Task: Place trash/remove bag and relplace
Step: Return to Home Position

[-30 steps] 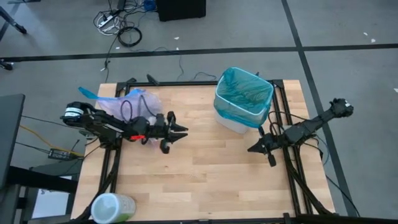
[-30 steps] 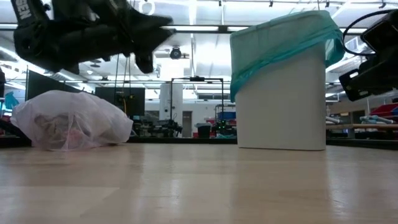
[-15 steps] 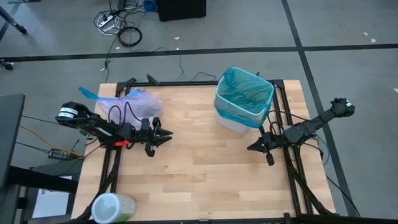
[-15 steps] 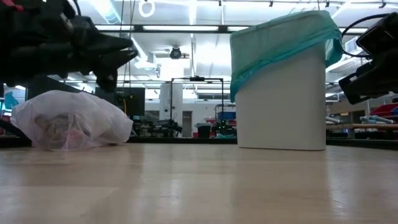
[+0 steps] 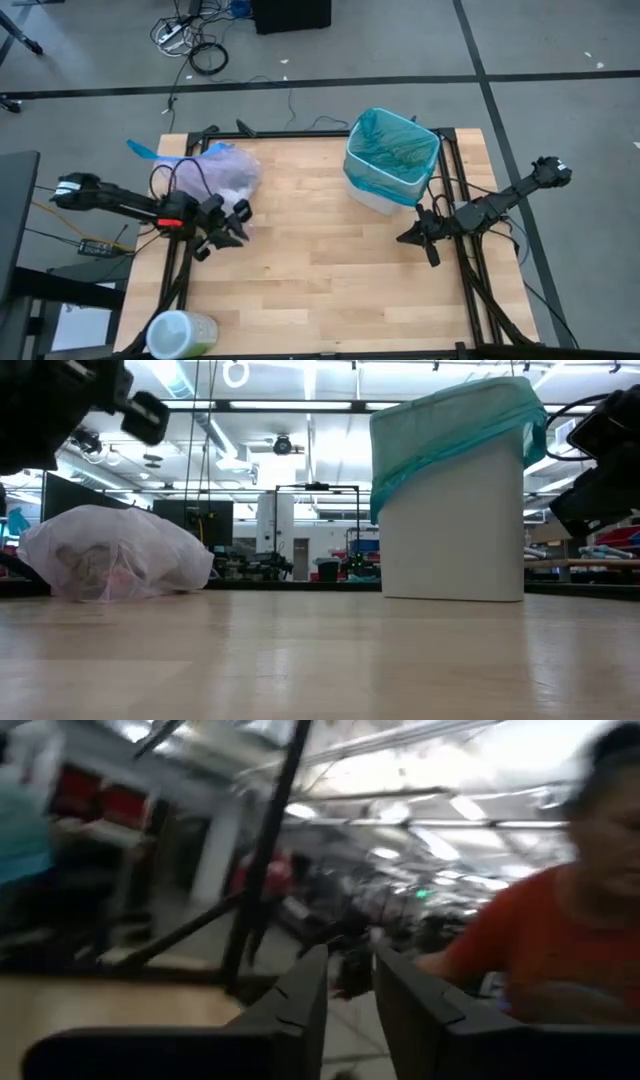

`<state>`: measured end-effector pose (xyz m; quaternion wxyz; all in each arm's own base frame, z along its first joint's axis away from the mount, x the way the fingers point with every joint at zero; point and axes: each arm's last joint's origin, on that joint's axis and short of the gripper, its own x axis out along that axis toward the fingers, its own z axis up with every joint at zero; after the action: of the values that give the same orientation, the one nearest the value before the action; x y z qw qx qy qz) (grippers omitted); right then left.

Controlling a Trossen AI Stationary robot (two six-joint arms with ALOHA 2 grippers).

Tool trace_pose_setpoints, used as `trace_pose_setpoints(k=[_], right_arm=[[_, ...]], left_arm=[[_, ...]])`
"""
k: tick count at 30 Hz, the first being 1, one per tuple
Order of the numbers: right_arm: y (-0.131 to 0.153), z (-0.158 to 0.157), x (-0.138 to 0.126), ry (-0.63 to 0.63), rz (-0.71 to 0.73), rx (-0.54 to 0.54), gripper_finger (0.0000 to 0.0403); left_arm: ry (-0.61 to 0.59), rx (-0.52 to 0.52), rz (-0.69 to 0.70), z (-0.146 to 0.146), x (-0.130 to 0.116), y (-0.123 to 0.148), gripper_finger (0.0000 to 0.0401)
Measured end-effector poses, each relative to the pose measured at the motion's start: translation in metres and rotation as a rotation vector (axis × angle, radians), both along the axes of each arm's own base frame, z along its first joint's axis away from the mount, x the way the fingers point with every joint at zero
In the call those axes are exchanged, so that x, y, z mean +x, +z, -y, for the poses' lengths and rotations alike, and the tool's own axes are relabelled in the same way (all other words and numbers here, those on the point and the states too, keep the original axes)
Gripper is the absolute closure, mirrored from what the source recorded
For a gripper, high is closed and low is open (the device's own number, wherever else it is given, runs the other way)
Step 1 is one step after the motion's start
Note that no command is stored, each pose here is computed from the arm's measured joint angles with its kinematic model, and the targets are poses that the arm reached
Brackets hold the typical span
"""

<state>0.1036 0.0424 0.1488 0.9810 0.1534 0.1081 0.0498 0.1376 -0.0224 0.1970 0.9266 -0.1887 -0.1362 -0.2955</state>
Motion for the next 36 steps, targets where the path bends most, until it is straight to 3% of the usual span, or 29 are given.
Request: trace_pose_setpoints(k=[2, 5, 7, 19, 25, 36], right_arm=[[0.0, 0.0, 0.0, 0.016, 0.0, -0.021, 0.0401], [0.0, -0.001, 0.0, 0.03, 0.009, -0.054, 0.0402], [0.001, -0.001, 0.0, 0.031, 0.014, -0.056, 0.0402], [0.001, -0.001, 0.0, 0.033, 0.015, -0.051, 0.04], [0.001, -0.001, 0.0, 0.033, 0.015, -0.052, 0.0399], [0.001, -0.001, 0.0, 0.033, 0.016, -0.053, 0.04]], left_arm=[[0.077, -0.003, -0.066, -0.002, -0.002, -0.003, 0.0324], [0.285, 0.026, -0.121, -0.007, -0.006, -0.007, 0.0348], [0.341, 0.042, -0.134, -0.009, -0.01, -0.008, 0.0357], [0.353, 0.106, -0.107, -0.01, -0.028, -0.006, 0.0361], [0.364, 0.028, -0.097, -0.011, -0.028, -0.003, 0.0361], [0.362, 0.02, -0.098, -0.011, -0.028, -0.003, 0.0361]])
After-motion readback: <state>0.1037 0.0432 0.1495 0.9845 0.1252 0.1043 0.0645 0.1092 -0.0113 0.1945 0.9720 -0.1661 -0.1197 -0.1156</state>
